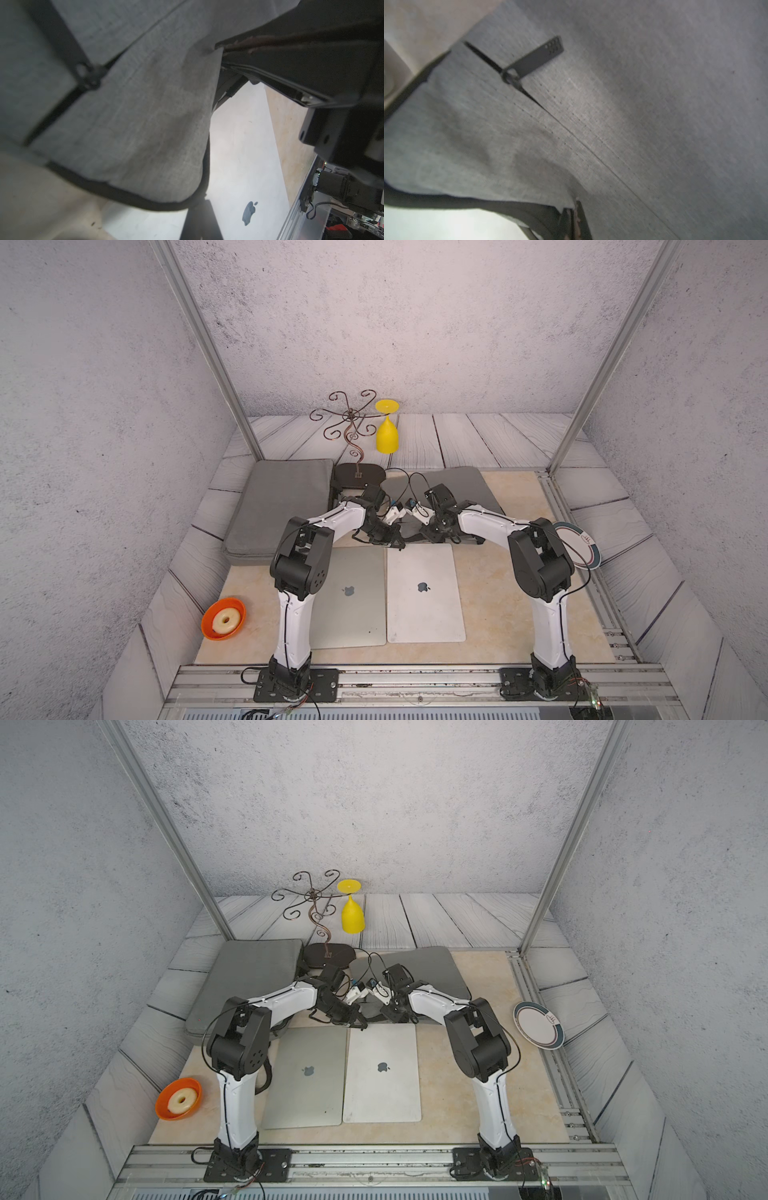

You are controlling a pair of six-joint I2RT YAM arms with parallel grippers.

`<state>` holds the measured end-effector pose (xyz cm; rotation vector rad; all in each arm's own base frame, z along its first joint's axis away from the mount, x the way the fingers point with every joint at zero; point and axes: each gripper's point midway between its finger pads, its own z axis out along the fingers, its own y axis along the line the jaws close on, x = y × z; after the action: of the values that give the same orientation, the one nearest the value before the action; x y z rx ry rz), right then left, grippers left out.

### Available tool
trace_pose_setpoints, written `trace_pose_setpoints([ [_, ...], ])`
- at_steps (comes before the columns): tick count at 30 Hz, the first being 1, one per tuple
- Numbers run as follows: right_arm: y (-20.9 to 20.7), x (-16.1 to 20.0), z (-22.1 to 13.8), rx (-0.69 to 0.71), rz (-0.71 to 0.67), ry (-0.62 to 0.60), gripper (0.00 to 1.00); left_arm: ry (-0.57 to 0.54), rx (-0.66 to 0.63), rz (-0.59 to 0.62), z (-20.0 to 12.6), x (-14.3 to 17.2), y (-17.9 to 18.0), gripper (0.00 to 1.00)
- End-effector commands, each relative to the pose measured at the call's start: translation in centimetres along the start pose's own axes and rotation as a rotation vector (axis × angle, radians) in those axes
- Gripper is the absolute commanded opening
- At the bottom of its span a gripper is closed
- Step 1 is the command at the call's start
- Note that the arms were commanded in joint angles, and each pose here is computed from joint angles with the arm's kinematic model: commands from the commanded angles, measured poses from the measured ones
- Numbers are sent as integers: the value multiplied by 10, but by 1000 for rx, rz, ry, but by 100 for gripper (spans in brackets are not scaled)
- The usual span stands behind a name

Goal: Open the zippered laptop bag and take out the laptop
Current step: Unzip the zipper on the zippered laptop bag.

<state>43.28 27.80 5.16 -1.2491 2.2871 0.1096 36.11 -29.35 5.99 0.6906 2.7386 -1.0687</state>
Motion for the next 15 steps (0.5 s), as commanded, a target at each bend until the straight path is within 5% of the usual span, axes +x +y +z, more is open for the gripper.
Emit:
trace_pose_setpoints([
  [1,9,-19,7,-36,5,-78,1,48,124,15,23,1,-32,1],
  [15,3,-19,-17,0,15,-127,7,-35,-4,-36,5,-18,-17,27],
])
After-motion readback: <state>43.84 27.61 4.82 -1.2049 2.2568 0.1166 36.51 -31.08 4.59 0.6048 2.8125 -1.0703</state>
